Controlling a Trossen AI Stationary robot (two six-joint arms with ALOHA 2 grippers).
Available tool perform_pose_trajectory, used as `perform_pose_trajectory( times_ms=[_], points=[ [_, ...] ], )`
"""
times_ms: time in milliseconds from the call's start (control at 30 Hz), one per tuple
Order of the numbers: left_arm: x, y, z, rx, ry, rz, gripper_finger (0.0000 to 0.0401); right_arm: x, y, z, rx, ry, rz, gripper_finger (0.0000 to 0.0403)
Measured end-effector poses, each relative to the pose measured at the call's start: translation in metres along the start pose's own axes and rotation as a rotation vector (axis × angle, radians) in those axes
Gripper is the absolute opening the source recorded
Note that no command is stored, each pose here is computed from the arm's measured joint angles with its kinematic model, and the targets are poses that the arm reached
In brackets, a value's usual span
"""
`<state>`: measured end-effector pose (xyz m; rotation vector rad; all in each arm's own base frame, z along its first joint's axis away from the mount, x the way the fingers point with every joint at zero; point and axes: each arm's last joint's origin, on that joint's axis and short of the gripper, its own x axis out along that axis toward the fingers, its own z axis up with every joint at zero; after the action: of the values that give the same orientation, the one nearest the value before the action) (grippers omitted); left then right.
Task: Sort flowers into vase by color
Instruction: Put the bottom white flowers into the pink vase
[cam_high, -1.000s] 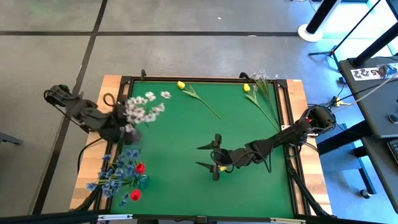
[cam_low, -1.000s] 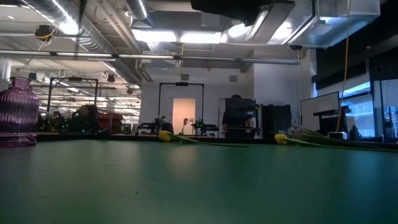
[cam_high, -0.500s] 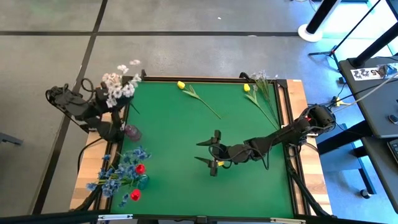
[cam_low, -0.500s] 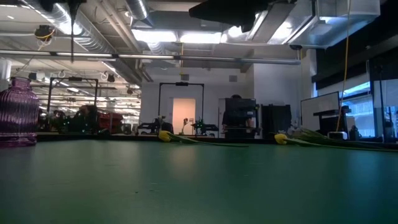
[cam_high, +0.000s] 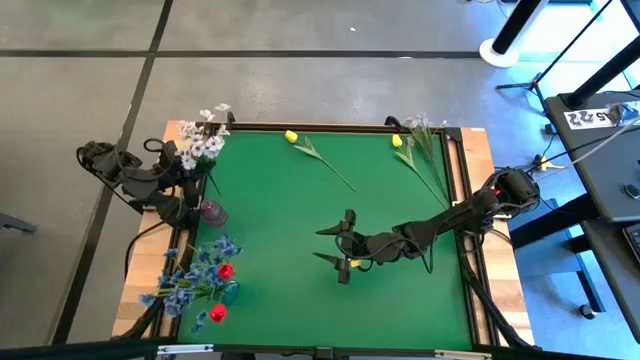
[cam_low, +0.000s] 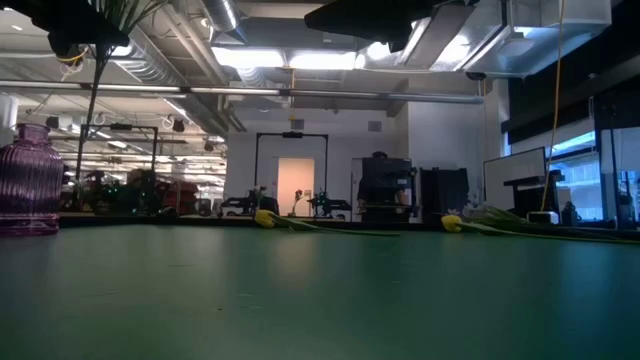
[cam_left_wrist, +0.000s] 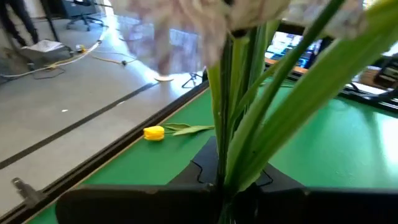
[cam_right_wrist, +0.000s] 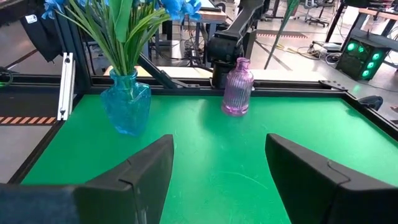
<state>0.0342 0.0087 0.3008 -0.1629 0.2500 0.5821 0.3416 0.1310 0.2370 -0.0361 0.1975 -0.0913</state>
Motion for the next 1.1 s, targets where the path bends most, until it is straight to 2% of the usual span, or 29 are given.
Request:
perform_pose_trajectory(
  times_ms=[100,267,333,567,733,867,1000,1100],
  points=[
    [-0.002,0.002,0.000,0.011,0.013,-0.050,0.0012,0.001,-0.002,0.001,0.030,-0.005,-0.006,0.0253],
    [-0.007,0.005,-0.001,0.066,0.062,-0.254,0.0012,0.004,-0.008,0.001,0.113,-0.006,-0.022,0.0253],
    [-0.009,0.007,-0.001,0.062,0.054,-0.272,0.0012,0.005,-0.011,0.001,0.141,-0.006,-0.032,0.0253],
    [-0.011,0.008,0.001,-0.015,0.041,-0.323,0.0012,0.012,-0.027,0.002,0.228,-0.012,-0.085,0.0253],
    [-0.012,0.003,-0.002,-0.105,0.158,-0.454,0.0012,0.015,-0.037,0.002,0.255,-0.017,-0.114,0.0253],
    [-0.010,-0.005,-0.003,-0.248,0.271,-0.505,0.0012,0.016,-0.038,0.002,0.257,-0.018,-0.117,0.0253],
    [-0.006,-0.019,-0.003,-0.324,0.386,-0.523,0.0012,0.016,-0.037,0.002,0.256,-0.018,-0.114,0.0253],
    [-0.001,-0.031,-0.001,-0.303,0.429,-0.529,0.0012,0.016,-0.037,0.002,0.256,-0.018,-0.114,0.0253]
  ],
)
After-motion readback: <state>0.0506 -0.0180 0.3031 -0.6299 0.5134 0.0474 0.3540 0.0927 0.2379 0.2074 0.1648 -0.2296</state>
